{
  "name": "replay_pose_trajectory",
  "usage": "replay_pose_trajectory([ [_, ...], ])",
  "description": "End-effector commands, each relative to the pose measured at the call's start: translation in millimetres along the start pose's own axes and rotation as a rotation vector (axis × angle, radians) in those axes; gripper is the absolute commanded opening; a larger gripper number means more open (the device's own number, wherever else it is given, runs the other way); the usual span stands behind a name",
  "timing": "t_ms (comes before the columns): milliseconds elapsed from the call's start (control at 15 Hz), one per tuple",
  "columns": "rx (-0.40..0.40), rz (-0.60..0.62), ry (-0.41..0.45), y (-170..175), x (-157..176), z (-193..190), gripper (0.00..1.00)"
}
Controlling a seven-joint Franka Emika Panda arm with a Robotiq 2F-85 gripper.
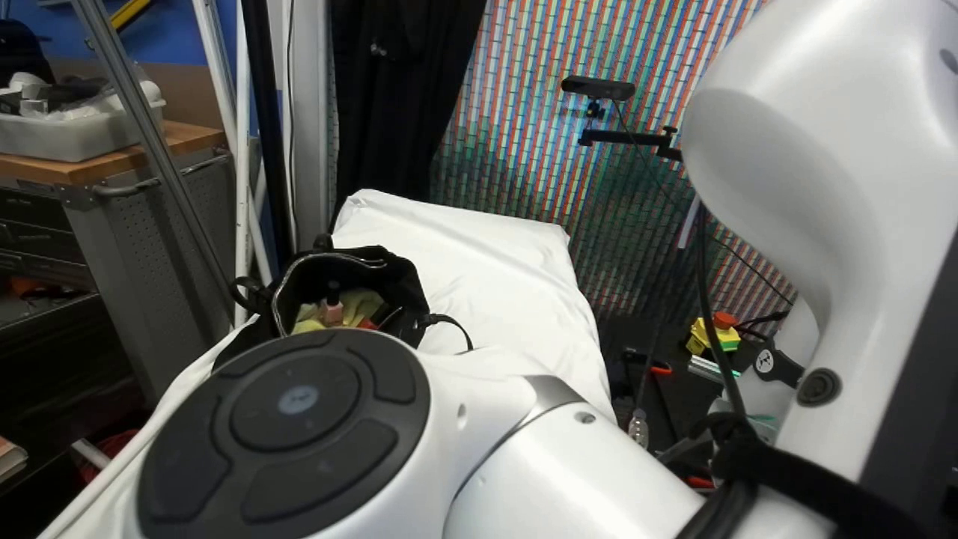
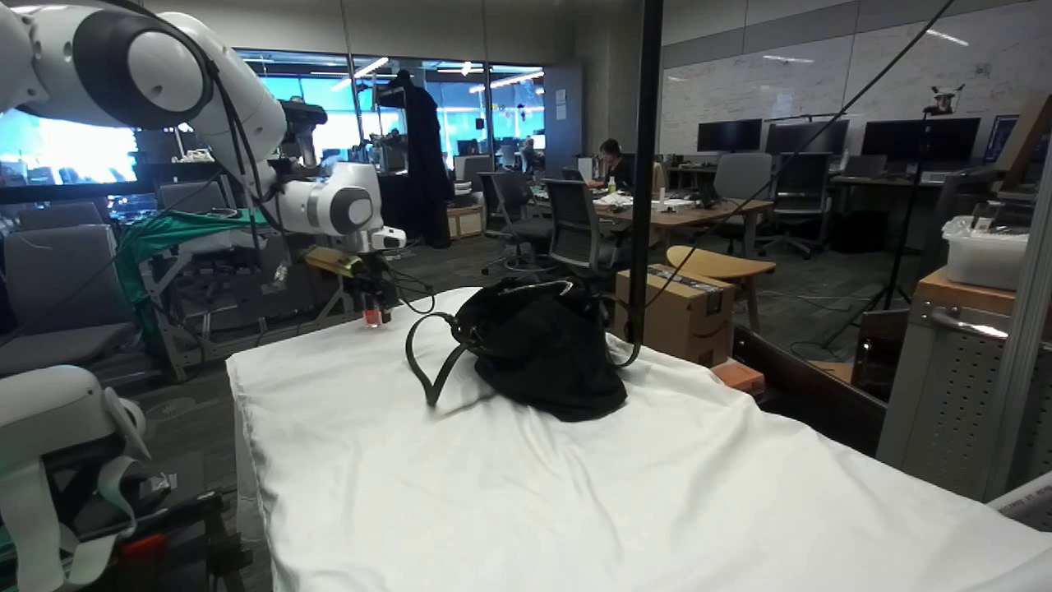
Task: Pick up the nail polish bottles and place them in the black bag
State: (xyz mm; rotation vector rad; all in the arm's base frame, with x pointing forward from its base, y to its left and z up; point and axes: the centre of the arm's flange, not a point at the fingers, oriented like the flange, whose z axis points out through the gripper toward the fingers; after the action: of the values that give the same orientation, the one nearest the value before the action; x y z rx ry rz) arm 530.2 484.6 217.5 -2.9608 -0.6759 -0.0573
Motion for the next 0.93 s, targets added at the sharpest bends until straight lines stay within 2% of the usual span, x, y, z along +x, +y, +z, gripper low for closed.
replay_pose_trajectory([
  [0,0.008,0.016,0.029,0.8,7.0,3.2,1.00],
  [400,0.023,0.008,0.041,-0.7,8.6,6.6,0.82],
  [467,0.024,0.008,0.043,-0.8,8.8,6.3,0.75],
  [533,0.024,0.007,0.045,-0.7,8.7,6.2,0.61],
  [867,0.023,0.007,0.049,-0.3,8.4,5.5,0.27],
])
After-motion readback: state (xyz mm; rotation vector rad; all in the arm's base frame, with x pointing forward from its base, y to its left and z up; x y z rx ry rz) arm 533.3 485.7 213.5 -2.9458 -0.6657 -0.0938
